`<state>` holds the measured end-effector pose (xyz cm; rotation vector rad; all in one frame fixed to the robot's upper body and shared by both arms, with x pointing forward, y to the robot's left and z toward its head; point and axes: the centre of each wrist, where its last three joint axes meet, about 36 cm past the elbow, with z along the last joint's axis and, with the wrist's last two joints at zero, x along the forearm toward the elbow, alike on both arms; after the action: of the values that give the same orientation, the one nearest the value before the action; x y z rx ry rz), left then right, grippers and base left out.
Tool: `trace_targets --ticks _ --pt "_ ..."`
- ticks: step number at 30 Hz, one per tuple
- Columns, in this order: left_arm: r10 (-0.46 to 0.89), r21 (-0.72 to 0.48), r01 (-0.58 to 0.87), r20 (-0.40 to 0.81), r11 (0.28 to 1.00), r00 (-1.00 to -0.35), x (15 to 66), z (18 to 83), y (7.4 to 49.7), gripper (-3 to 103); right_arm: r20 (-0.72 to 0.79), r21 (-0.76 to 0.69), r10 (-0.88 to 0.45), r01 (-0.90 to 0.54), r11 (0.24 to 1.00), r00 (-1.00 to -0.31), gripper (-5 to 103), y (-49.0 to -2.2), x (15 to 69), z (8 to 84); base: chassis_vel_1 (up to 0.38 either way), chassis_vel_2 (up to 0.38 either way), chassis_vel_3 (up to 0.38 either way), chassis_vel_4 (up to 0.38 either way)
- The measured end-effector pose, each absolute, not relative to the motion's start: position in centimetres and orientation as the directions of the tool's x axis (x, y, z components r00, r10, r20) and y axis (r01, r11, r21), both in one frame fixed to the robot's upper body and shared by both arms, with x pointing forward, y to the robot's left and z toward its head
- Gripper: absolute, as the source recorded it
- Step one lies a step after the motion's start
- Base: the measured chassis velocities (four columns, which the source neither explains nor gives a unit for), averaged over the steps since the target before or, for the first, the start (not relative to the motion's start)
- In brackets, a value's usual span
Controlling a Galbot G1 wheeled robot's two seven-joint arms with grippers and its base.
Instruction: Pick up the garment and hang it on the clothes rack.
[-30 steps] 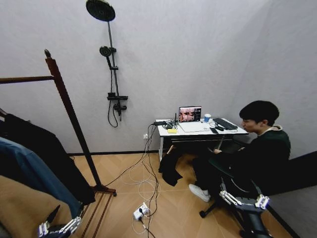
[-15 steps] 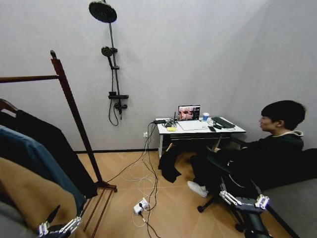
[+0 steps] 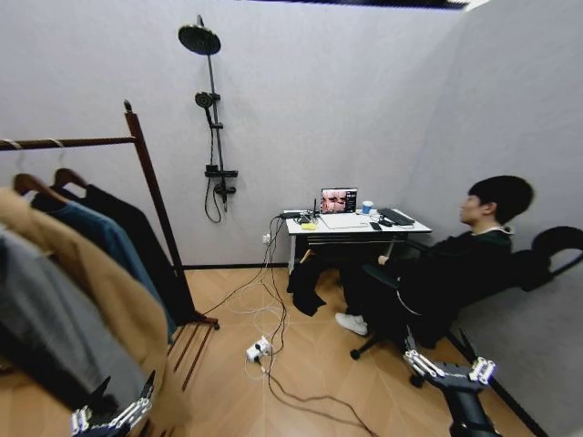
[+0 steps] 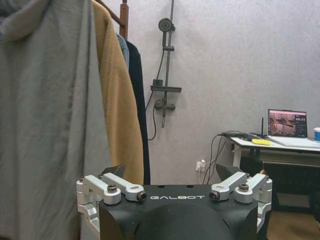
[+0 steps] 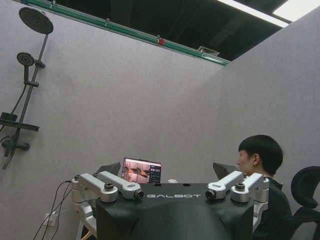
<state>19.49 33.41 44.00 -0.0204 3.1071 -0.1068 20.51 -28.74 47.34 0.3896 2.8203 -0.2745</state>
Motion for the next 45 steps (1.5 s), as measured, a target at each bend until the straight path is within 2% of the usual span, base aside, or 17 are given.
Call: trace_targets --ticks 26,31,45 --pt "-0.014 -0.069 -0.012 -0.032 0.998 -0.999 19.48 44.0 33.41 100 -0.3 -0.148 0.237 0.29 0.946 -0.924 100 -28.74 20.51 47.34 0.351 -0.346 -0.348 0.344" --pt "-0.014 -0.069 -0.012 -0.032 0.998 -0.999 19.48 44.0 33.41 100 -0.299 -0.148 0.237 0.29 0.946 -0.924 100 -28.74 20.5 47.34 0.142 -0.139 -0.179 0.163" --pt "-0.014 -0.069 -0.012 -0.032 0.998 -0.999 19.48 44.0 33.41 100 -0.3 -0.147 0.237 0.29 0.946 -0.924 100 -28.73 20.51 47.34 -0.038 0.019 0.034 -0.017"
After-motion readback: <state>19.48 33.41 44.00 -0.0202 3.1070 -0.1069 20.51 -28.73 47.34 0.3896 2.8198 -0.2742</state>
